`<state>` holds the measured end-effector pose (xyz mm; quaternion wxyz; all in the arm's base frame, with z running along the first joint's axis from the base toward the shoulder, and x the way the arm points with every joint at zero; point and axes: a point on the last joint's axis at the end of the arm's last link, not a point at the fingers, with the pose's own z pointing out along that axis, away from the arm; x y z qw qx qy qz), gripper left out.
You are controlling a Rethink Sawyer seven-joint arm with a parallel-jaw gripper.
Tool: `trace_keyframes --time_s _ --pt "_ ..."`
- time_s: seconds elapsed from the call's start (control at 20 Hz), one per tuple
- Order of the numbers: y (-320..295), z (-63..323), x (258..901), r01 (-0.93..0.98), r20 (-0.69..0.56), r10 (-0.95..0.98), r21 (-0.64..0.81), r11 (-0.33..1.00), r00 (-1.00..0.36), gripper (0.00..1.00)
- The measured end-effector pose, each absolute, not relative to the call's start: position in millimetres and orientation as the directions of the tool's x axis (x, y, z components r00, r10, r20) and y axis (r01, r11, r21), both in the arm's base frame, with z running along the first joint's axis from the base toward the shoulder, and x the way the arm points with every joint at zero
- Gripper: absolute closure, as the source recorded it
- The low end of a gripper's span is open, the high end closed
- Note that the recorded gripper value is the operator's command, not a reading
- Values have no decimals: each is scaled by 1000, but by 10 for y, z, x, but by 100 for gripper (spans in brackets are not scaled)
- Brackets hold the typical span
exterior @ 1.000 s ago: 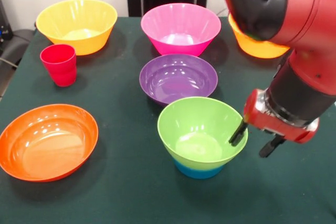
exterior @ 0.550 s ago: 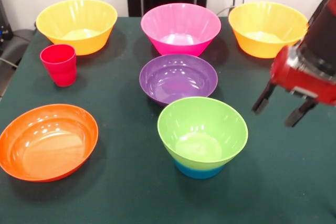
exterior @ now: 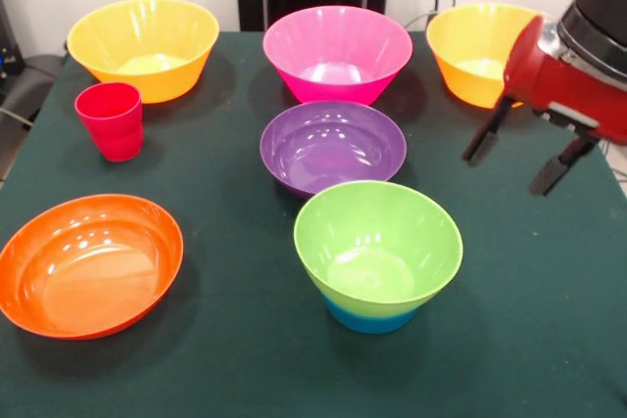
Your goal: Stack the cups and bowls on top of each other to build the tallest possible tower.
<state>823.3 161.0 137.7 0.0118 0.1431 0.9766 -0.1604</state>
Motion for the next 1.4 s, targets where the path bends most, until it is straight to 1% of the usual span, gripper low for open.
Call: trace_keyframes --time_s 0.3,0.5,0.9,1.25,1.4 --pt "1491 1440 8057 305 -38 309 -316 898 -950 0" --pt "1252 1427 7768 340 -23 351 -316 886 -936 0" --pt "889 1277 7220 393 -49 397 -304 868 -916 0" --pt "675 1110 6639 412 -42 420 -309 857 -906 0" --pt "639 1027 6504 416 -50 422 -302 857 -905 0"
